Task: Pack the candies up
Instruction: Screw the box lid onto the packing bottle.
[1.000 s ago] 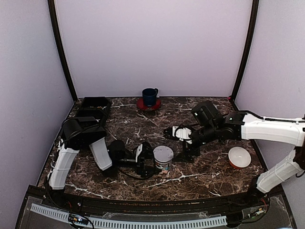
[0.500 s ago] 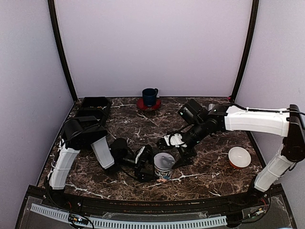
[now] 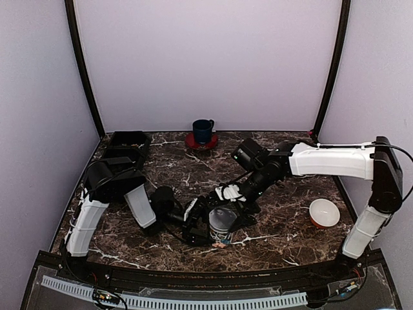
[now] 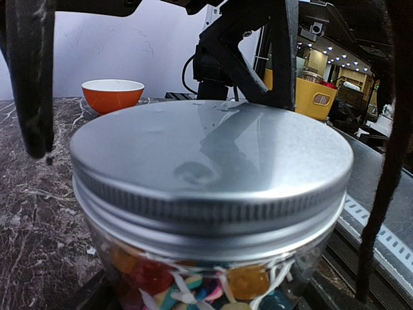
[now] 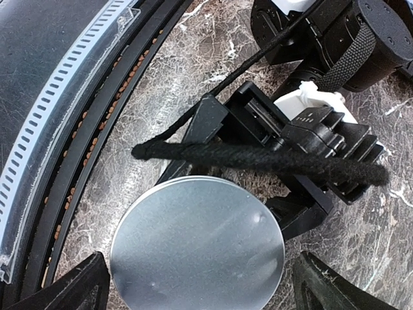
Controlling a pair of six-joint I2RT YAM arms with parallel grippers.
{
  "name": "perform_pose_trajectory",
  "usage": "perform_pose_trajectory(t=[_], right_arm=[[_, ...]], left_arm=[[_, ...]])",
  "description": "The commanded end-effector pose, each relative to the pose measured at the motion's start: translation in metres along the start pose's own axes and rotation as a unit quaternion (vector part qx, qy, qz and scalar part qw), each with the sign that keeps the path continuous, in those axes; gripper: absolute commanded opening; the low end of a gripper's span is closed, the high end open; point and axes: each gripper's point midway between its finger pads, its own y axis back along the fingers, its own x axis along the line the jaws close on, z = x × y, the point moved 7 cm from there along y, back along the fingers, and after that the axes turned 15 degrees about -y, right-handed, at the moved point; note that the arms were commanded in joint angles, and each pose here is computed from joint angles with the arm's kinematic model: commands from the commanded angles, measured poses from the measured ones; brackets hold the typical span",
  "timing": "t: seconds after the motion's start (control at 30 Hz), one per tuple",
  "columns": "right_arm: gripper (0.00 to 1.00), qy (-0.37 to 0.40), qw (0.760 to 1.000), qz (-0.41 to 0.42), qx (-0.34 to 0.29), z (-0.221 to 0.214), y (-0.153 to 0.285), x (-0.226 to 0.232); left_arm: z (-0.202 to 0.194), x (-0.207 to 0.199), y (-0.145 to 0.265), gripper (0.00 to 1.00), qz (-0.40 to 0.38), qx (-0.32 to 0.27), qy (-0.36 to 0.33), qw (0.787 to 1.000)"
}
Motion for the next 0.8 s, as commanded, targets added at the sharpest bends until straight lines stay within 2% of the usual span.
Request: perform_pose_trajectory(t=[0.0, 0.37, 0.77], right_arm=[[1.0, -0.002, 1.0, 0.018, -0.01, 0.0091, 0.0004, -0.0004], [0.95, -0.019, 0.999, 0.033, -0.01, 0.0081, -0.0032, 0.0004], [0.99, -0.026, 0.999, 0.03, -0.006, 0.0043, -0.007, -0.0015]], left_arm=[[-0.0008, 0.0, -0.0004, 0.84, -0.013, -0.003, 0.006, 1.0], [-0.0003, 0.0008, -0.0004, 0.84, -0.008, -0.004, 0.002, 1.0], [-0.0005, 0.0006, -0.0004, 0.83, -0.009, -0.004, 0.004, 1.0]])
